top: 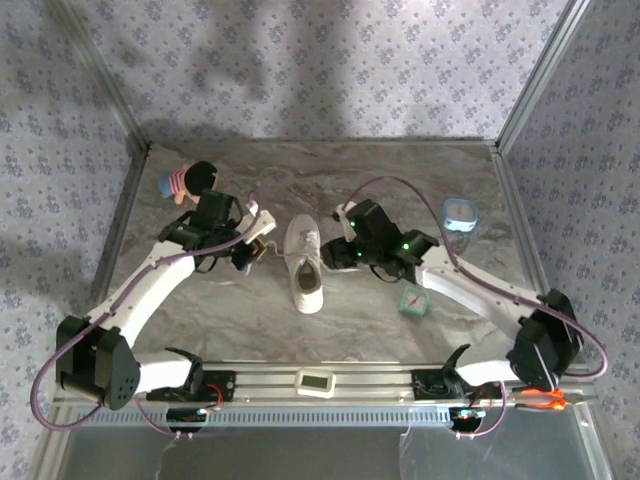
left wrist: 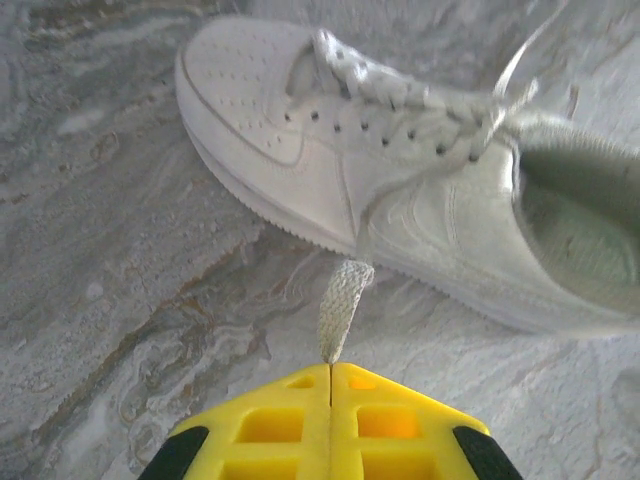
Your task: Tie the shoes
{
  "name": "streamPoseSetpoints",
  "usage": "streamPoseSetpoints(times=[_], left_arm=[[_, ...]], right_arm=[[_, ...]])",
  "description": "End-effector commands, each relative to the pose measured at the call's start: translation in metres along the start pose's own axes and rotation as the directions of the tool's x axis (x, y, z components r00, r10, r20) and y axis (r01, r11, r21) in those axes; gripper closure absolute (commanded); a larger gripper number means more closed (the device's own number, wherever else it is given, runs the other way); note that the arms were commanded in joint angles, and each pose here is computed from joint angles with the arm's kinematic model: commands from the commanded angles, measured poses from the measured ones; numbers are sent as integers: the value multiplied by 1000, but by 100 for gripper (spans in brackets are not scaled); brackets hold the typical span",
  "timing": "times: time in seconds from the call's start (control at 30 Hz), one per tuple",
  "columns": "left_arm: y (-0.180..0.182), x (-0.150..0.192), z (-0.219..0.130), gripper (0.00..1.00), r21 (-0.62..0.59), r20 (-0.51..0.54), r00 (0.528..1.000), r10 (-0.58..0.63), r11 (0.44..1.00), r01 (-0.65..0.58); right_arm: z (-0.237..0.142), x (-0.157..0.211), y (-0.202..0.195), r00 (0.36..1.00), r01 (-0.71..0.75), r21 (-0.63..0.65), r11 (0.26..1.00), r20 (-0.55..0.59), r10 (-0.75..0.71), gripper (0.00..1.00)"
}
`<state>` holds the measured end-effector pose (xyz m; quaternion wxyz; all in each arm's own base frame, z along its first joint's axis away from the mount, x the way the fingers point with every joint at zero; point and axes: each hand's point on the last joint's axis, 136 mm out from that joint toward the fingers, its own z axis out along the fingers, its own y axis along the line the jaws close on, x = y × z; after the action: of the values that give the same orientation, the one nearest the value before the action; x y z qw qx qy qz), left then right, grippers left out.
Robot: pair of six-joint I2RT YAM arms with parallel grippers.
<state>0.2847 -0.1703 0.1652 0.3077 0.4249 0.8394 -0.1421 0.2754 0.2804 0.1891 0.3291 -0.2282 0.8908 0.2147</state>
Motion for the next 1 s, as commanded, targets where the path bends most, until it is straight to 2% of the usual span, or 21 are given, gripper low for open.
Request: streamPoseSetpoints(times=[0.0, 0.23, 0.47, 0.63, 0.7, 0.8, 0.83, 0.9, 0.97], left_arm=[[-1, -45, -24, 100, 43, 167, 985, -33, 999, 26], [-1, -60, -38, 100, 89, 234, 970, -65, 995, 45], [-4, -70, -44, 100, 143, 295, 950, -103, 988, 62], [-6, -74, -50, 100, 155, 314, 943, -107, 986, 60], [-5, -72, -50, 100, 155, 307, 946, -106, 986, 60], [-3, -68, -50, 100, 152, 298, 948, -108, 986, 65], [-3, -66, -48, 100, 154, 290, 951, -110, 986, 67], [-4, -60, -44, 100, 156, 275, 955, -113, 985, 72], [-5, -53, -40, 100, 162, 259, 959, -114, 984, 74]], right_arm=[[12, -38, 45, 979, 189, -180, 965, 114, -171, 39], [42, -60, 71, 946, 312, -228, 922, 165, -279, 35], [72, -63, 80, 947, 316, -262, 912, 146, -286, 35], [86, -62, 84, 948, 315, -279, 907, 133, -288, 39], [90, -63, 83, 949, 312, -273, 910, 130, -286, 49], [92, -64, 77, 951, 304, -239, 922, 131, -280, 84], [90, -65, 74, 951, 301, -220, 928, 138, -275, 92], [85, -68, 69, 949, 298, -192, 935, 161, -270, 99], [77, -72, 66, 944, 303, -168, 938, 191, -271, 100]])
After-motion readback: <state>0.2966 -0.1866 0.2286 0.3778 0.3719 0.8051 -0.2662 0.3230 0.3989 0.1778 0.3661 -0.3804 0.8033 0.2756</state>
